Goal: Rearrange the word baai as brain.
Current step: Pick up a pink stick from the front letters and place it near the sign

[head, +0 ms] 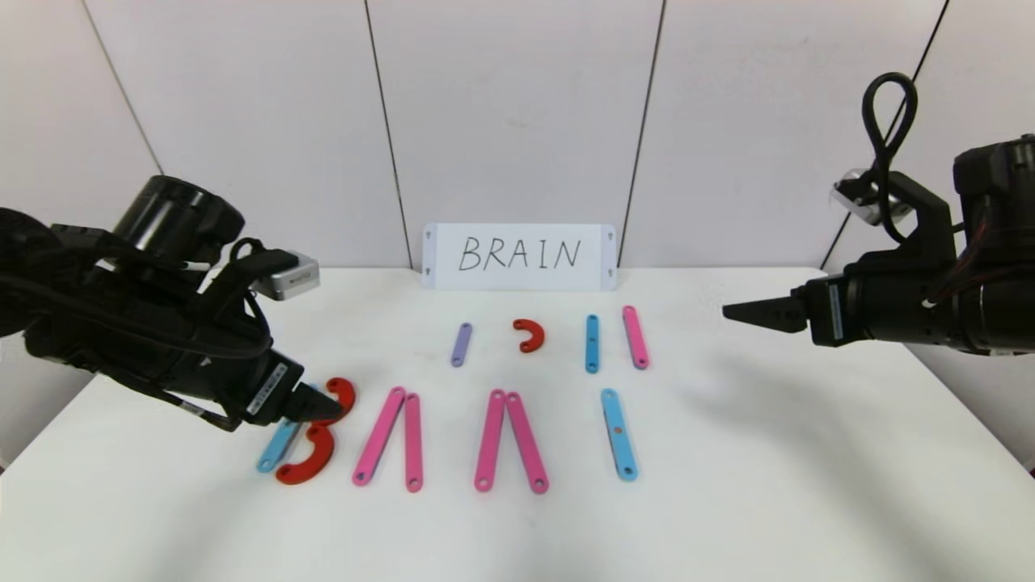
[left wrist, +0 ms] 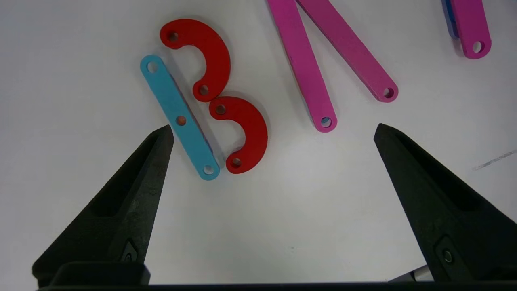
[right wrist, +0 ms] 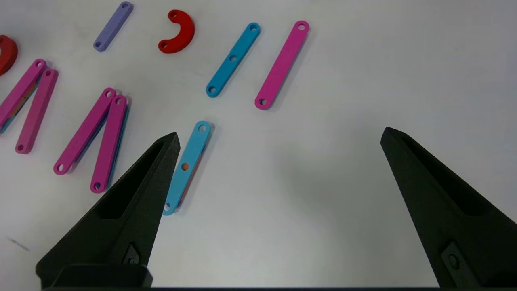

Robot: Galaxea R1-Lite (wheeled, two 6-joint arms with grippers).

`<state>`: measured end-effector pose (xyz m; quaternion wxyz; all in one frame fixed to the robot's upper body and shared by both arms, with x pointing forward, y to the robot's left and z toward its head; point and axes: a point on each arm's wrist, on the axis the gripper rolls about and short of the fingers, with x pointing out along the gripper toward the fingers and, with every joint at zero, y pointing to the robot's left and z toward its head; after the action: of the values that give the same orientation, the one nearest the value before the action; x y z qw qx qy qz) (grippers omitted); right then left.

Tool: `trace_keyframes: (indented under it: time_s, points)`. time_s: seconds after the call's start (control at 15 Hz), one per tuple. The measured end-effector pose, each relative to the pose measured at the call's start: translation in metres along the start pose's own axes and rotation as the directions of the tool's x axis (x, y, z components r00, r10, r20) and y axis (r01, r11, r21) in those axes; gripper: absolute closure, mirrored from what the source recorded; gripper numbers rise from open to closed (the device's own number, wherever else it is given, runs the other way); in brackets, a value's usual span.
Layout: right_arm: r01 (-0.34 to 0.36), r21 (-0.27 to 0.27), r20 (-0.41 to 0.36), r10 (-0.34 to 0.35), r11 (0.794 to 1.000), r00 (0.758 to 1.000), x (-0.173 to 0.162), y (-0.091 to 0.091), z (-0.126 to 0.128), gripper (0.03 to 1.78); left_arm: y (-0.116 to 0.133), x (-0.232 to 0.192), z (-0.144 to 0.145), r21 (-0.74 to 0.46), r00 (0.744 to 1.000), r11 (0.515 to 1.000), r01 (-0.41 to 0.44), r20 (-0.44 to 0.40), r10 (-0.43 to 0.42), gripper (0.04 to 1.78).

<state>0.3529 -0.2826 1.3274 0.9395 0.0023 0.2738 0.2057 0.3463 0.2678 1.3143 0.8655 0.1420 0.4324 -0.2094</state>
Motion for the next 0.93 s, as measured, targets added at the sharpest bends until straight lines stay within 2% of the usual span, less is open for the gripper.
trace_keyframes:
  time_s: [0.33,0.93]
  points:
    - [0.003,0.005,-0.014,-0.003,1.000,1.000,0.003,-0.002,-0.002,0.07,-0.010,0.035,0.005,0.037,0.995,0.999,0.002,-0.096,0.002,0.08]
    - [0.004,0.007,-0.032,-0.004,1.000,0.999,0.008,-0.002,-0.006,0.07,-0.016,0.076,0.006,0.029,0.981,0.999,0.034,-0.190,-0.028,0.08]
